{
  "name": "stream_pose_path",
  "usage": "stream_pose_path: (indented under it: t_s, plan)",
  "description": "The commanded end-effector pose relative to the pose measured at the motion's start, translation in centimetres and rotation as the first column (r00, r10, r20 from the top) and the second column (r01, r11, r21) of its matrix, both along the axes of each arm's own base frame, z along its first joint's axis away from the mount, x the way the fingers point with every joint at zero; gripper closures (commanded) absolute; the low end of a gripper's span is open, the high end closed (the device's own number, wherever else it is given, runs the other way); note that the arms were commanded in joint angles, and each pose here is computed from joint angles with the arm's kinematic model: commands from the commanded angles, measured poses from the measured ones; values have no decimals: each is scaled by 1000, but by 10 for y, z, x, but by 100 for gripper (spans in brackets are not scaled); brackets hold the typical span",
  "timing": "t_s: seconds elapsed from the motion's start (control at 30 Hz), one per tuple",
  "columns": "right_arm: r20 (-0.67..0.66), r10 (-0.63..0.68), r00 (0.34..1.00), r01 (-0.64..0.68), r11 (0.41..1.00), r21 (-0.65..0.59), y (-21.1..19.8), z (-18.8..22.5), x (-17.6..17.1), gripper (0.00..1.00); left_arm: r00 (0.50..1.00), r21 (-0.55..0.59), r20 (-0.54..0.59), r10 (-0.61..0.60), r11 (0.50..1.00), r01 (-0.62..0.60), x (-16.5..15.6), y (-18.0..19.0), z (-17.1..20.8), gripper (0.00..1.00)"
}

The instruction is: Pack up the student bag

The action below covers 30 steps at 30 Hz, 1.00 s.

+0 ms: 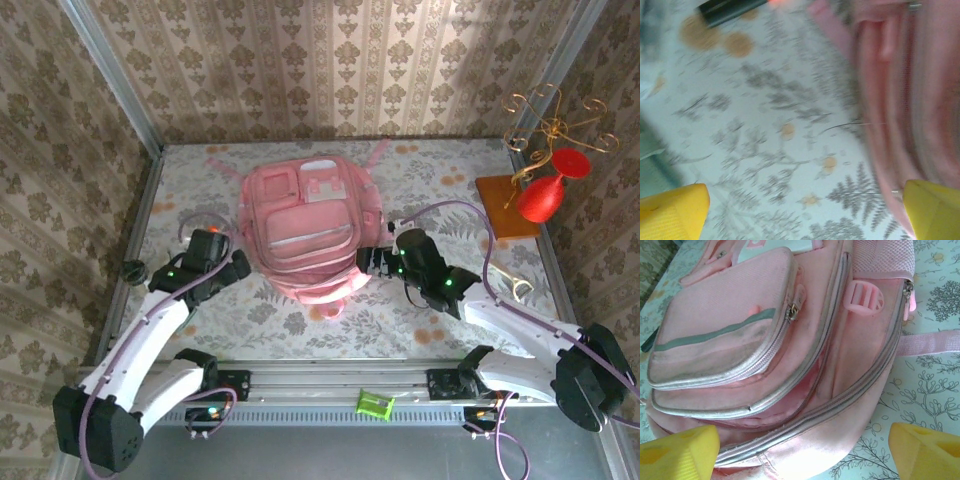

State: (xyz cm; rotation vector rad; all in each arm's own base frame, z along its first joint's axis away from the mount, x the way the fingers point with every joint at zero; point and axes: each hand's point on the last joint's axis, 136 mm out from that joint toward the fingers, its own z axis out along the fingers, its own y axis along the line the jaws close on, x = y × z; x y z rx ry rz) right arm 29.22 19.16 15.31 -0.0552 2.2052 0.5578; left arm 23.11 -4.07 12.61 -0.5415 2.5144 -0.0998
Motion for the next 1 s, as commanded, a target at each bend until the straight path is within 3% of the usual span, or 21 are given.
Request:
stream_pose_path:
  t_s: [0.0,0.17,0.3,0.67,0.8,0.97]
  plan:
    - [34,19,999,-20,999,26,-2,5,-1,11,965,76,-78,250,967,-245,-30,51,-12,0]
    - [35,11,999,-12,998,54,-8,7,1,11,903,18,-168,396,917,-399,-25,90,-41,0]
    - [32,-3,999,1,997,74,-15,5,0,11,871,74,-242,427,903,-422,-24,114,-59,0]
    - [1,-45,999,45,990,133,-33,-1,3,10,807,7,-362,467,867,-499,-33,121,-115,0]
    - [-2,-49,999,48,988,144,-34,-2,3,10,811,-10,-381,444,875,-484,-27,119,-125,9]
    - [-15,-53,999,54,988,146,-35,-5,4,10,825,-61,-372,426,875,-480,-26,108,-131,29]
